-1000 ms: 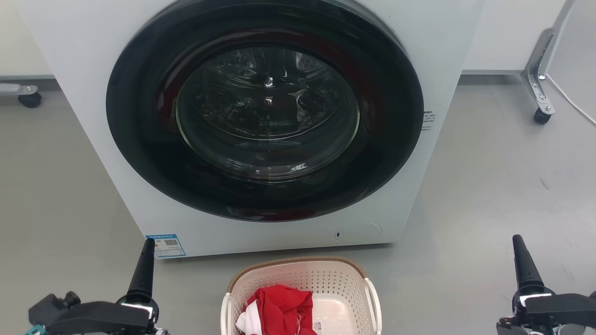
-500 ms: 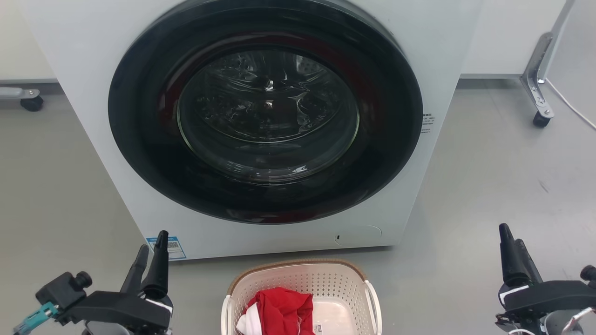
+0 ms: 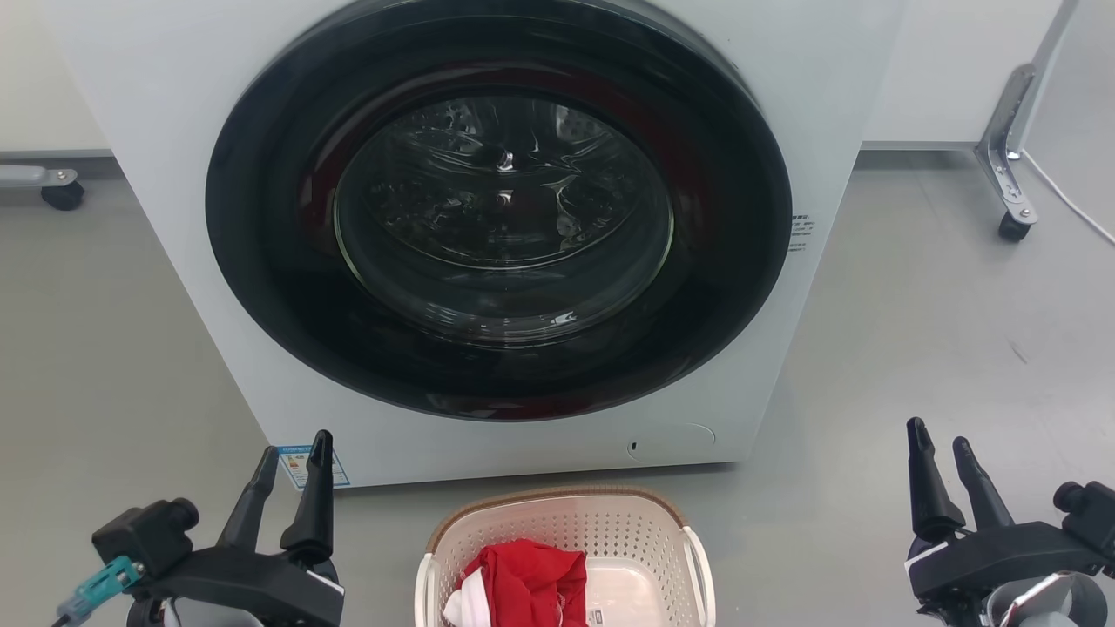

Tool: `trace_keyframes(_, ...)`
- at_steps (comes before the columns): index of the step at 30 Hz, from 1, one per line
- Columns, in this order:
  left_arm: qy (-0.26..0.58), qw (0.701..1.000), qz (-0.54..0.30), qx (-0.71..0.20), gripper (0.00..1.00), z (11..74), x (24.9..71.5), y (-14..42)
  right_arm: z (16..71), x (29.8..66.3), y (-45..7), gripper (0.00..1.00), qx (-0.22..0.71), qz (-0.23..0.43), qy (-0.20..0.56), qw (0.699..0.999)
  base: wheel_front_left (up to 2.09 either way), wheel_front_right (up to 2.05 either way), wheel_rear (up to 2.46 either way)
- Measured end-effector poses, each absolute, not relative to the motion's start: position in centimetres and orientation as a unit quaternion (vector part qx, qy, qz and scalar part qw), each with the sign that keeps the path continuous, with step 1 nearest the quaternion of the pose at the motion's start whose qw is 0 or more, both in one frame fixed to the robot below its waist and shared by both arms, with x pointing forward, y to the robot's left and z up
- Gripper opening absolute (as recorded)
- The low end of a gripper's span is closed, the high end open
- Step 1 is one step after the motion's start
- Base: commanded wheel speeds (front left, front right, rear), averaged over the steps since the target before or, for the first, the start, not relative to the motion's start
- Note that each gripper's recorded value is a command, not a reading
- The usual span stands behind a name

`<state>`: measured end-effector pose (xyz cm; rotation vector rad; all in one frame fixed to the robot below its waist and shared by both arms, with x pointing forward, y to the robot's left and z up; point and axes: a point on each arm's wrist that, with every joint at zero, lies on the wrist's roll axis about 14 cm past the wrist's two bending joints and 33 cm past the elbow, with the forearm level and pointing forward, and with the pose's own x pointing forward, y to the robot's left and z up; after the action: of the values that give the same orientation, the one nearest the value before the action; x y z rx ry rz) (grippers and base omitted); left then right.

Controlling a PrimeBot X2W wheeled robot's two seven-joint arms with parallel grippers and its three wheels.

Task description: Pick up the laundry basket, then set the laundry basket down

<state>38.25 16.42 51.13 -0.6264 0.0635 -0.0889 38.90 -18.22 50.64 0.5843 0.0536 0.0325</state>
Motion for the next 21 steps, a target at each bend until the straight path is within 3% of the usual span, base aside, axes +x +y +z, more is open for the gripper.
trace_keyframes(21,0.005,0.983,-0.041,-0.176,1.0,51.0,37.0,16.1,50.3,38.0,-16.6,1.0,0.129,0.04,0.009,0.991,0.0,0.0,0.0)
